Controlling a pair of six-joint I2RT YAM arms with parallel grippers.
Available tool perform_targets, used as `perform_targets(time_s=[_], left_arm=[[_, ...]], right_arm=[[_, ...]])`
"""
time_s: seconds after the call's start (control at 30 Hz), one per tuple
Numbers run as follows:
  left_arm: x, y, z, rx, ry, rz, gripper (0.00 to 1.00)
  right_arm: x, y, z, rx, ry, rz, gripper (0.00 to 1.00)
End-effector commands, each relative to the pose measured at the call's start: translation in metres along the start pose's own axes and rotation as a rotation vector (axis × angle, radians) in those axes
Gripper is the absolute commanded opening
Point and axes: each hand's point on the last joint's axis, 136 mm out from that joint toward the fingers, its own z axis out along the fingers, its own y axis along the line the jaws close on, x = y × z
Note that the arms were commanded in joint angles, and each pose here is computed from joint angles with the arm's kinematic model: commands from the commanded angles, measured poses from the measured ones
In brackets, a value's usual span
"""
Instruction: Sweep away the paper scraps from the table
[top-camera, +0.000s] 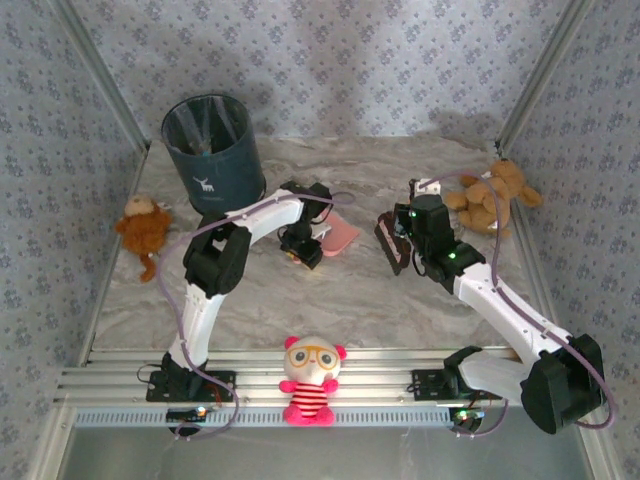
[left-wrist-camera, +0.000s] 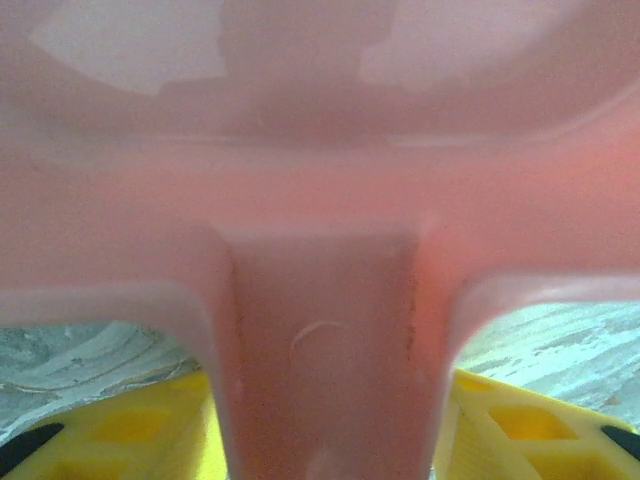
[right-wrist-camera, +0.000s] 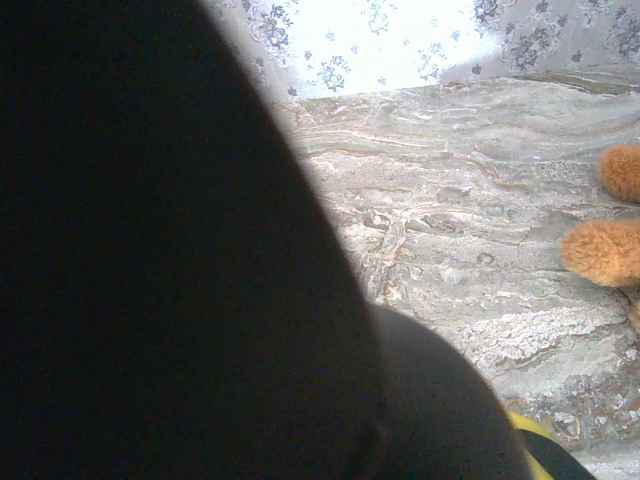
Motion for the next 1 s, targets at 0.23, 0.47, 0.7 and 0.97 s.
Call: perform_targets(time_s=[0.23,0.47,0.7,0.97], left_arm=[[0.011,-0.002,-0.068,-0.019,-0.141,0.033,0.55],[0.025,-0.006,-0.117,-0.009,-0.255,0.034,0.56],[0.049,0.003,-0.167,-0.006,-0.43,-0.023,0.55],[0.085,0.03,-0.194,-0.011,-0.585,-0.142,0.55]], right_arm=[[-0.016,0.004,-0.001,-0.018,-0.059,-0.019,0.0],[-0.029,0.017,0.007,-0.041,-0.1,-0.1,0.0],[-0.045,0.047,0.018,-0.069,-0.193,-0.27,0.0],[-0.051,0.084,0.029,-0.107,-0.272,-0.428,0.0]])
